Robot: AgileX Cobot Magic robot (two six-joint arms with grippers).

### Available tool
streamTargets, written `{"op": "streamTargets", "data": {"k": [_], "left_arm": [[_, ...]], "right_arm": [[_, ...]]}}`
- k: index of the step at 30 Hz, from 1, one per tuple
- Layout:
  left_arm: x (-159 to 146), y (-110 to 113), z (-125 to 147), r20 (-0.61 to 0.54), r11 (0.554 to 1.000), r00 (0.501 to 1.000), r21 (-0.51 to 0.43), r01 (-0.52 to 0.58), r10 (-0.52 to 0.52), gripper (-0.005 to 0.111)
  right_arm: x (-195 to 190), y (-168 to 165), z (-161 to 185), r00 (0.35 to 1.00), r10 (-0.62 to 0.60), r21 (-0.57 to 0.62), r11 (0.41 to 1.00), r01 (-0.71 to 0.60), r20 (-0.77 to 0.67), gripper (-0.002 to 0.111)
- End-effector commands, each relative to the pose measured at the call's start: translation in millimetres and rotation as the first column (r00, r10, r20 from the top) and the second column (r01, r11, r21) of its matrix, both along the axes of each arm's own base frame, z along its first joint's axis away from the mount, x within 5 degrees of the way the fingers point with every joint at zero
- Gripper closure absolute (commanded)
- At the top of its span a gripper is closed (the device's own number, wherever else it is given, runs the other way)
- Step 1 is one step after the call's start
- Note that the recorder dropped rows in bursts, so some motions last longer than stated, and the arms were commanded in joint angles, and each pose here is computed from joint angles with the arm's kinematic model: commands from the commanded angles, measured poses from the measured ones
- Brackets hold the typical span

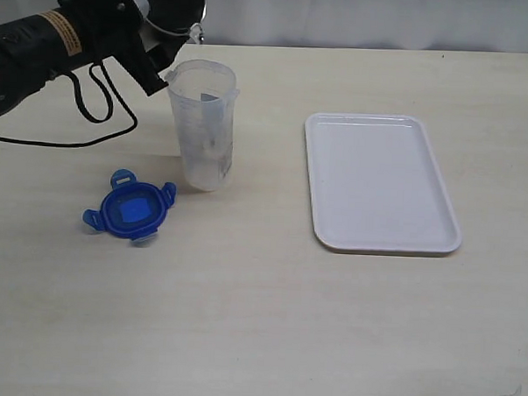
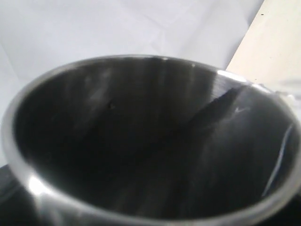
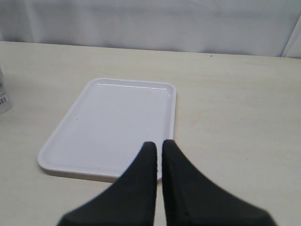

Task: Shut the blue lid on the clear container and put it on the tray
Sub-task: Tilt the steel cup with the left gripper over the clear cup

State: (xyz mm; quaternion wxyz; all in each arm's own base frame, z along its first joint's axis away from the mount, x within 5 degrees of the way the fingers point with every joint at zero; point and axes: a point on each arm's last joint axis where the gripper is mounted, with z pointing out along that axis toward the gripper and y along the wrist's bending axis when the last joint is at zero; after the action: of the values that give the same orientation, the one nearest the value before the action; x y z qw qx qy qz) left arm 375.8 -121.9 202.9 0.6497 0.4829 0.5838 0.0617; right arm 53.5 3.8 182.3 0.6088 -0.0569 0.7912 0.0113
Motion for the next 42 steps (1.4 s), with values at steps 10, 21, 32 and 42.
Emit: {"op": "streamTargets", "data": {"k": [10,21,32,42], "left_arm": [[-0.2,-1.6,19.0,0.172,0.997,0.984,0.075,0.026,-0.039,0.107],[-0.2,-1.6,19.0,0.218,0.989,0.974,0.146,0.025,-0.057,0.107],[-0.2,-1.6,19.0,0.24,0.983,0.969,0.182,0.023,-0.067,0.107],[-0.2,-1.5,19.0,0.284,0.967,0.955,0.253,0.014,-0.088,0.107]], "right_arm": [[-0.2,-0.5,-0.3,1.0,-0.006,-0.004,1.0,0.006,0.004,0.104],[-0.2,-0.5,-0.3,1.0,-0.006,-0.004,1.0,0.006,0.004,0.104],[-0.2,-0.5,-0.3,1.0,-0.006,-0.004,1.0,0.006,0.004,0.104],[-0.2,-0.5,-0.3,1.0,-0.006,-0.004,1.0,0.006,0.004,0.104]]}}
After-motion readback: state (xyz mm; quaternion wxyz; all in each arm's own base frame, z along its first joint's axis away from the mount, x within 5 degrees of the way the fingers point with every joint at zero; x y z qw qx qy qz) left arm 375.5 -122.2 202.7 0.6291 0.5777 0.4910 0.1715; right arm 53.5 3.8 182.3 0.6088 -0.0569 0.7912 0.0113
